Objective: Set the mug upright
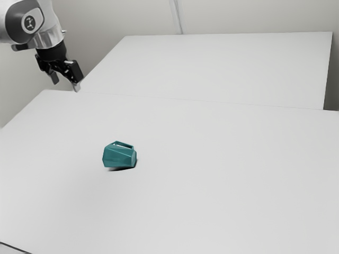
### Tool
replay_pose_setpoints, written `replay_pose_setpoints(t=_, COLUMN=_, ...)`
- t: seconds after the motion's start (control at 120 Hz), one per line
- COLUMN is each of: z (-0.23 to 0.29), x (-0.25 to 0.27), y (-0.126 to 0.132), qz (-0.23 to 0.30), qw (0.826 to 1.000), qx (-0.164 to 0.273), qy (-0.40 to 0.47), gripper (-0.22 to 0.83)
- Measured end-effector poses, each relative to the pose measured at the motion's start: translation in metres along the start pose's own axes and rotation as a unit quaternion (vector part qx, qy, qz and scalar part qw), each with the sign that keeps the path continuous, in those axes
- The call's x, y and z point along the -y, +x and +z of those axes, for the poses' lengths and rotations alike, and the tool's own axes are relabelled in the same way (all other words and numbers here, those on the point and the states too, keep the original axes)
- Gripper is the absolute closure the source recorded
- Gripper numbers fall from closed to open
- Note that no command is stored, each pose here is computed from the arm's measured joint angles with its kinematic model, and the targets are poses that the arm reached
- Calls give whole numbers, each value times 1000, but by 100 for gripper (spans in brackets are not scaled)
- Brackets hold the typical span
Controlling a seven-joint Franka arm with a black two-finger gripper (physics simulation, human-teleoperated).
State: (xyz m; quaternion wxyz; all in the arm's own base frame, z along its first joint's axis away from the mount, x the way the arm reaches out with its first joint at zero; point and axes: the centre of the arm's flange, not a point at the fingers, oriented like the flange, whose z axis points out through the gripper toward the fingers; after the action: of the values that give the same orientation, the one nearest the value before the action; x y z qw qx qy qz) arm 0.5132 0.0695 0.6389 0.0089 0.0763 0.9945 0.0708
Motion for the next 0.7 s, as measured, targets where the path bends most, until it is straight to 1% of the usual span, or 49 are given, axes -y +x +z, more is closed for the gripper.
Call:
replay_pose_setpoints(t=0.3, z=7, x=3, y=1, qz=0, qw=1000, qx=0, qy=13, gripper=0)
replay_pose_setpoints(t=0.358, z=13, x=-1, y=3, qz=-9, qw=1000, qx=-2, qy=30, gripper=0)
replay_pose_setpoints(t=0.425, z=31, x=-12, y=9, qz=-32, qw=997, qx=-9, qy=71, gripper=0)
replay_pose_setpoints(t=0.5, z=60, x=-25, y=18, qz=-63, qw=990, qx=-21, qy=125, gripper=0)
replay_pose_setpoints(t=0.608, z=112, x=-31, y=31, qz=-105, qw=973, qx=-42, qy=201, gripper=0)
replay_pose_setpoints(t=0.7, z=147, x=-31, y=39, qz=-132, qw=960, qx=-52, qy=241, gripper=0)
